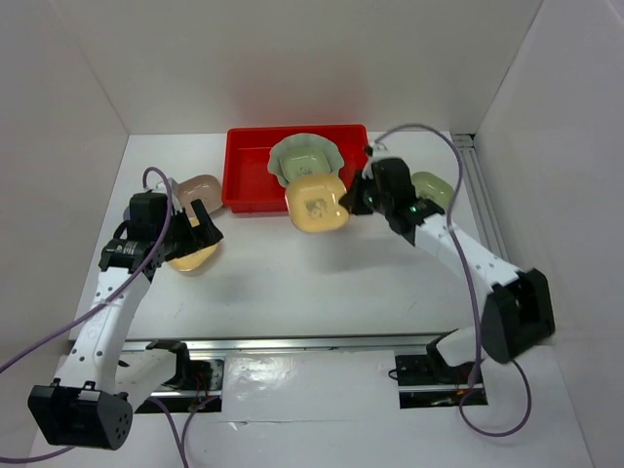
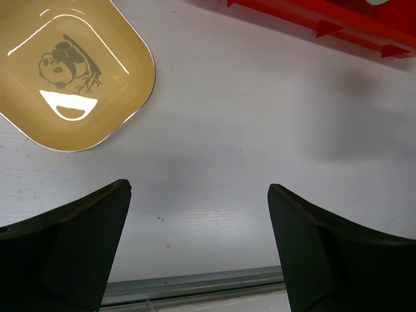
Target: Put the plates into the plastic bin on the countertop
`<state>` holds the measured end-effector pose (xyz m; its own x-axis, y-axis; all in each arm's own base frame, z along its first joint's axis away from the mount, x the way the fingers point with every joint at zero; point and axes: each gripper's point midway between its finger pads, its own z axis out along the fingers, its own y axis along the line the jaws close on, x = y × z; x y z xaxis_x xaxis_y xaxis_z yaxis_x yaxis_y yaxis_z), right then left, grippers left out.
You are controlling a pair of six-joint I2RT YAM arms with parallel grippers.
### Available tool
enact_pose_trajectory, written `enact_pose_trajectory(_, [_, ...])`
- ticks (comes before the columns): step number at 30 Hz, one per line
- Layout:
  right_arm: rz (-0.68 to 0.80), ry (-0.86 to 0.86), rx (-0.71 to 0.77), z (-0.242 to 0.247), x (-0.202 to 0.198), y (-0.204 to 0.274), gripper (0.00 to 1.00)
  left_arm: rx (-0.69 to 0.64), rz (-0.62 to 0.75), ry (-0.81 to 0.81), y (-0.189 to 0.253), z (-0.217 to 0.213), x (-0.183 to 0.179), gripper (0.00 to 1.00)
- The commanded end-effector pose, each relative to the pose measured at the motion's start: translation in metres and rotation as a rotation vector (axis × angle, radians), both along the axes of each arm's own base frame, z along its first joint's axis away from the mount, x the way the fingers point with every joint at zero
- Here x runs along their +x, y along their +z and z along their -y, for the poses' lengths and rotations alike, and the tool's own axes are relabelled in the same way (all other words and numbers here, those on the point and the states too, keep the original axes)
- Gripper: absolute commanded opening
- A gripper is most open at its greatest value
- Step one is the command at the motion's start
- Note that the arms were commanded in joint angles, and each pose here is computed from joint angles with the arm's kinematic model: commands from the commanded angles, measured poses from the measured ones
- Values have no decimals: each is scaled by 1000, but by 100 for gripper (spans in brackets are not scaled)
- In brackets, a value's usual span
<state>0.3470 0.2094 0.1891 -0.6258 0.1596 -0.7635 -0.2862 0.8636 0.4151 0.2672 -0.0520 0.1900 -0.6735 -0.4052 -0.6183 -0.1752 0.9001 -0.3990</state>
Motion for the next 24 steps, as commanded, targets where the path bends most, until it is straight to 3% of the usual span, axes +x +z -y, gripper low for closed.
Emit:
enact_pose_trajectory(1, [249, 99, 10, -35, 71, 69, 2, 13, 15, 21, 1, -5, 5, 100])
enact_pose_trajectory(5, [272, 175, -48, -55, 140, 59, 0, 13, 15, 21, 1, -5, 5, 100])
enact_pose_trajectory(6, [342, 166, -48, -55, 161, 91, 0, 13, 15, 21, 1, -5, 5, 100])
enact_pose_trajectory(7, [335, 175, -46, -60, 170, 89, 0, 21, 15, 30, 0, -7, 6, 100])
enact_pose_trajectory(8, [269, 186, -76, -61, 186, 55, 0, 21, 15, 30, 0, -7, 6, 100])
enact_pose_trajectory(10, [310, 183, -69, -62, 209, 72, 0, 21, 15, 30, 0, -7, 6, 100])
enact_pose_trajectory(12, [271, 150, -91, -54, 231, 43, 0, 21, 15, 30, 0, -7, 6, 100])
enact_pose_trajectory(24, [207, 85, -117, -48, 275, -28, 0, 9, 15, 16, 1, -4, 5, 100])
